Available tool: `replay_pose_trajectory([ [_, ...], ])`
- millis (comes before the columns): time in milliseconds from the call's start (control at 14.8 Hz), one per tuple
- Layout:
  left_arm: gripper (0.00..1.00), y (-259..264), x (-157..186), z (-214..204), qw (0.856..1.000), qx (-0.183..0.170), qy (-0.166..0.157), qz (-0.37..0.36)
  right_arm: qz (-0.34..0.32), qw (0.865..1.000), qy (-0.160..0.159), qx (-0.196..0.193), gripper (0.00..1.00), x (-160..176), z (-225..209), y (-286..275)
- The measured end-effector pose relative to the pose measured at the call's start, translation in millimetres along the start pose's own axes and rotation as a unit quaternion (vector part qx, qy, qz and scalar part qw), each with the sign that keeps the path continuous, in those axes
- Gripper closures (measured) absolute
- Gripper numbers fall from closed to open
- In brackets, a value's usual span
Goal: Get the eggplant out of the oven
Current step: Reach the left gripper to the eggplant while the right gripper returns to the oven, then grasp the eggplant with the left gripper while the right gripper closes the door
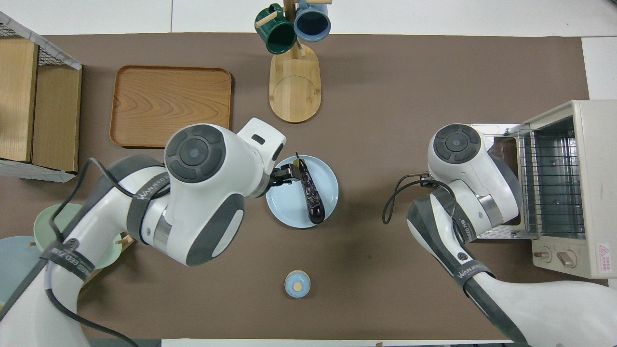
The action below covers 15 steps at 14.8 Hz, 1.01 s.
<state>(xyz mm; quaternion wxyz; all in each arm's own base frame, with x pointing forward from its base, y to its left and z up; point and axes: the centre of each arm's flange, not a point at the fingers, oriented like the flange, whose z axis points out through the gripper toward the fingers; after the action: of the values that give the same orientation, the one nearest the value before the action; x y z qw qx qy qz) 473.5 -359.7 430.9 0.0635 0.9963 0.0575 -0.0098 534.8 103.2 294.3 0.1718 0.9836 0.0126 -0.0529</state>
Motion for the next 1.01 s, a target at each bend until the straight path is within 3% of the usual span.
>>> replay_pose_trajectory([
  [202, 0.00, 12, -16, 29, 1.000, -0.005, 0.005, -0.022, -0.019, 0.999, 0.015, -0.030, 0.99, 0, 9, 10],
  [472, 0.00, 32, -32, 65, 0.999, 0.002, -0.004, -0.041, -0.016, 0.999, 0.018, -0.031, 0.99, 4, 14, 26],
  [742, 0.00, 54, -42, 106, 0.997, 0.014, 0.011, -0.080, -0.023, 0.999, 0.018, -0.031, 0.99, 4, 14, 26],
  [1011, 0.02, 53, -35, 121, 0.995, 0.019, 0.009, -0.101, -0.080, 0.996, 0.010, -0.031, 0.99, 10, 0, 32],
])
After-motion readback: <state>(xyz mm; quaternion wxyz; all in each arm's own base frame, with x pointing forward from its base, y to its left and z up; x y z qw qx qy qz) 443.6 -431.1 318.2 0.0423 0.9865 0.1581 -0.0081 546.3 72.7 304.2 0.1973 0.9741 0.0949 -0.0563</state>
